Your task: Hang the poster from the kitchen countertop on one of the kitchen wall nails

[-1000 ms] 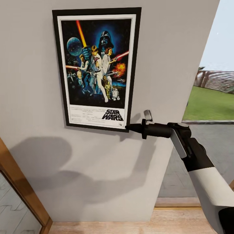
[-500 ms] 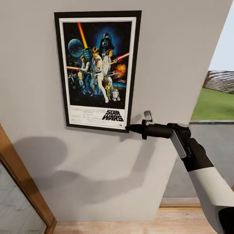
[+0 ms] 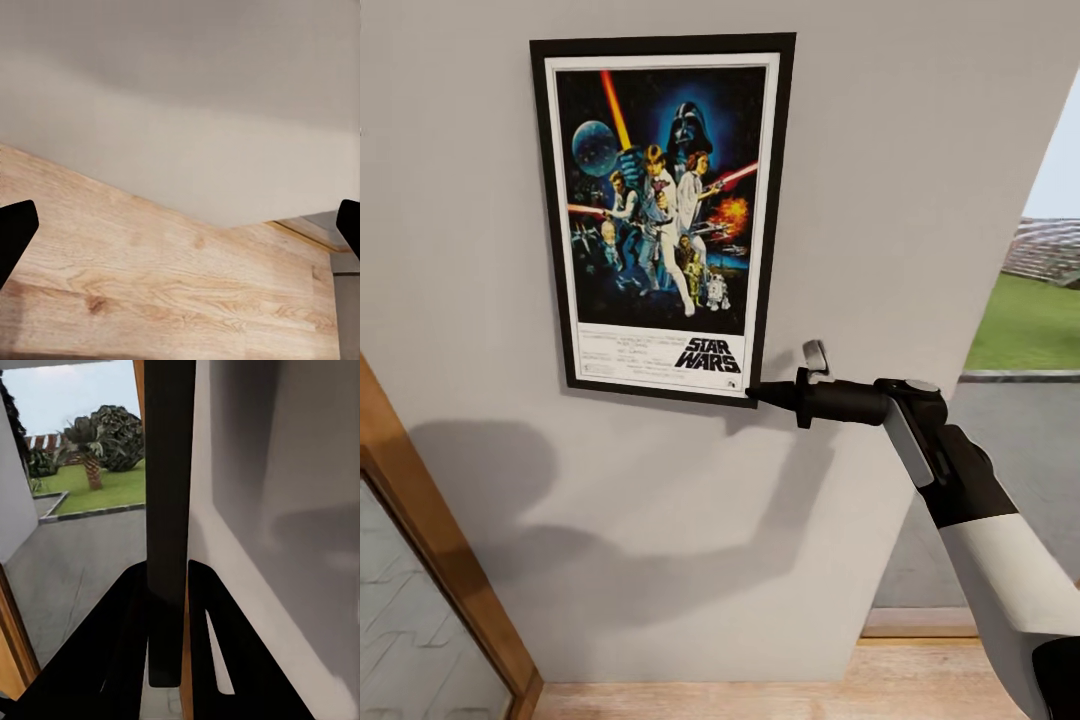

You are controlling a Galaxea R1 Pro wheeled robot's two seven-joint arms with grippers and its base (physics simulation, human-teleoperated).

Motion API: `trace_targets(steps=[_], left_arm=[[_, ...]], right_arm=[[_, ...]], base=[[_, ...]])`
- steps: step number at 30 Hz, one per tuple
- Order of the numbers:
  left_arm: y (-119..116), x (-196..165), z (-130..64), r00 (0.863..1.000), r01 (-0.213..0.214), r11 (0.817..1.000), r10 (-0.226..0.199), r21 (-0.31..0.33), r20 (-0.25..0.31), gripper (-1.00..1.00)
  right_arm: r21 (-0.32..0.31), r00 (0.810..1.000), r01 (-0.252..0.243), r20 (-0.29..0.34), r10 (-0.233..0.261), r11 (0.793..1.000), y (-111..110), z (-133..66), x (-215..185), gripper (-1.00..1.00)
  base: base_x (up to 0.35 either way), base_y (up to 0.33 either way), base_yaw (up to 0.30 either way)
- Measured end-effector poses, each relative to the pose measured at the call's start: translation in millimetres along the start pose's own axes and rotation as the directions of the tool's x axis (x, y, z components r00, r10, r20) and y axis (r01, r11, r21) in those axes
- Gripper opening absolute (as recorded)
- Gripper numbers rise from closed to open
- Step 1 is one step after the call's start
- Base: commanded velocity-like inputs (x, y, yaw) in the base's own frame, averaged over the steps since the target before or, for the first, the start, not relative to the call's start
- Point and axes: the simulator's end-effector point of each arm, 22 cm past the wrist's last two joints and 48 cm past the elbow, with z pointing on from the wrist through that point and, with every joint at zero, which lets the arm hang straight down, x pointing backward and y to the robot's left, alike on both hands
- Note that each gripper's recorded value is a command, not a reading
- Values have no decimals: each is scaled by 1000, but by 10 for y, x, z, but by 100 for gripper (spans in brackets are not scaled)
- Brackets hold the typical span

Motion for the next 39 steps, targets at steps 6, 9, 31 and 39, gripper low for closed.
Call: trace_targets(steps=[6, 9, 31, 39], left_arm=[[0, 0, 0, 1000, 0, 1000, 0, 0, 0, 100], [0, 0, 1, 1000, 0, 1000, 0, 0, 0, 100], [1, 0, 1, 1000, 0, 1000, 0, 0, 0, 100], [0, 0, 0, 1000, 0, 1000, 0, 0, 0, 100]], right_arm=[[6, 1000, 2, -6, -2, 1000, -20, -2, 22, -100], [11, 1000, 6, -12, -6, 1000, -33, -2, 36, -100], [8, 1000, -1, -11, 1, 1000, -32, 1, 44, -100], [8, 1000, -2, -10, 2, 1000, -31, 0, 44, -100]], base=[[0, 182, 0], [0, 117, 0], [0, 11, 0], [0, 0, 0]])
